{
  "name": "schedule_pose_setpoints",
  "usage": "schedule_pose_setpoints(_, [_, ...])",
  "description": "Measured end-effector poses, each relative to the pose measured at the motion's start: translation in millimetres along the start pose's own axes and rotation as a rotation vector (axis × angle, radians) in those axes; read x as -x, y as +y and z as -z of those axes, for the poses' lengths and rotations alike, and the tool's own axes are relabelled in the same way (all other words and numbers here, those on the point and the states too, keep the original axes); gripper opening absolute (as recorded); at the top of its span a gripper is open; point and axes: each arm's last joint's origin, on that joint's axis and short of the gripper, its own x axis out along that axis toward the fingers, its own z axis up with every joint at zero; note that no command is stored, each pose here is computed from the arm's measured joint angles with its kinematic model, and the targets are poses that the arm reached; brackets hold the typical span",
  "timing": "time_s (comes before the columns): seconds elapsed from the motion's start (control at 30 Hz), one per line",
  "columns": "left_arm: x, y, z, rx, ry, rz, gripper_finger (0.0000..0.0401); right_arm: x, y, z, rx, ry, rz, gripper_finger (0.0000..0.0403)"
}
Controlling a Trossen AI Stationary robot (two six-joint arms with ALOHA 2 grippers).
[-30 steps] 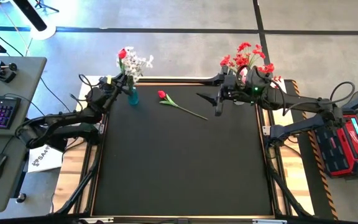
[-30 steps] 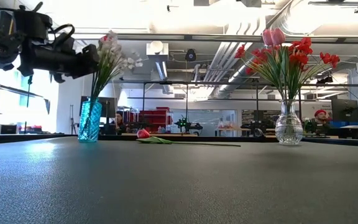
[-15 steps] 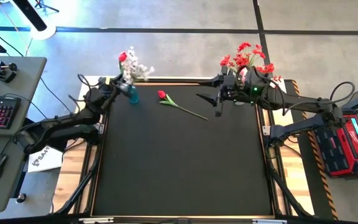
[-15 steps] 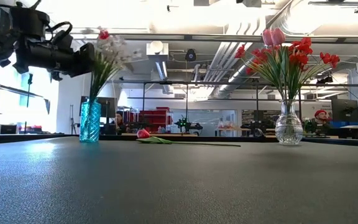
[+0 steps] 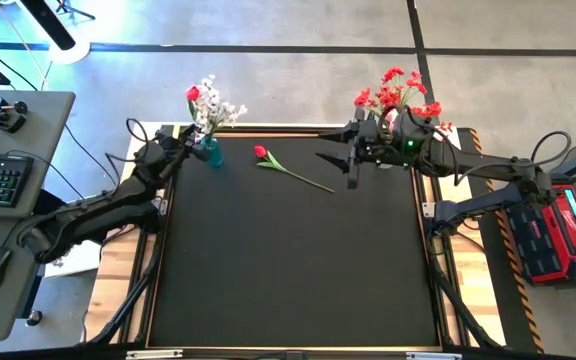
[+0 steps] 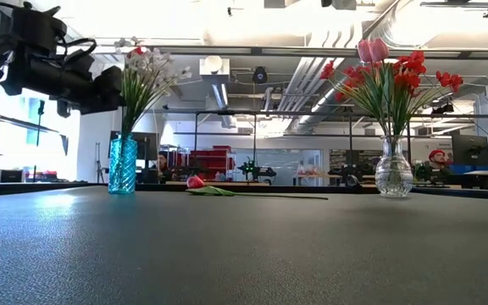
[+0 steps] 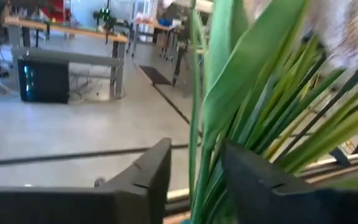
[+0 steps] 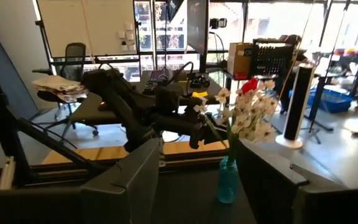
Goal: Sort flowers into vase by color
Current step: Put the bottom red flower into the blue vase
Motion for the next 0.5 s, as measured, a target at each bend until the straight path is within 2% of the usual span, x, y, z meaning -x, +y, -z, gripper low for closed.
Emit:
schedule_pose_setpoints(0.23, [7.0,0.5,3.1,0.005,0.069,0.061,0.0206,0.5,0.9,9.4,-0.095,0.098,-0.024,0.0199])
schedule_pose_setpoints(0.37, [10.5,0.4,1.1,0.008,0.064,0.086,0.0219,1.9,1.2,19.1,-0.153,0.2,-0.017,0.0199])
schedule_pose_setpoints(0.5, [12.9,3.2,1.6,-0.023,0.067,0.02,0.022,3.0,0.6,24.0,-0.171,0.25,0.015,0.0199])
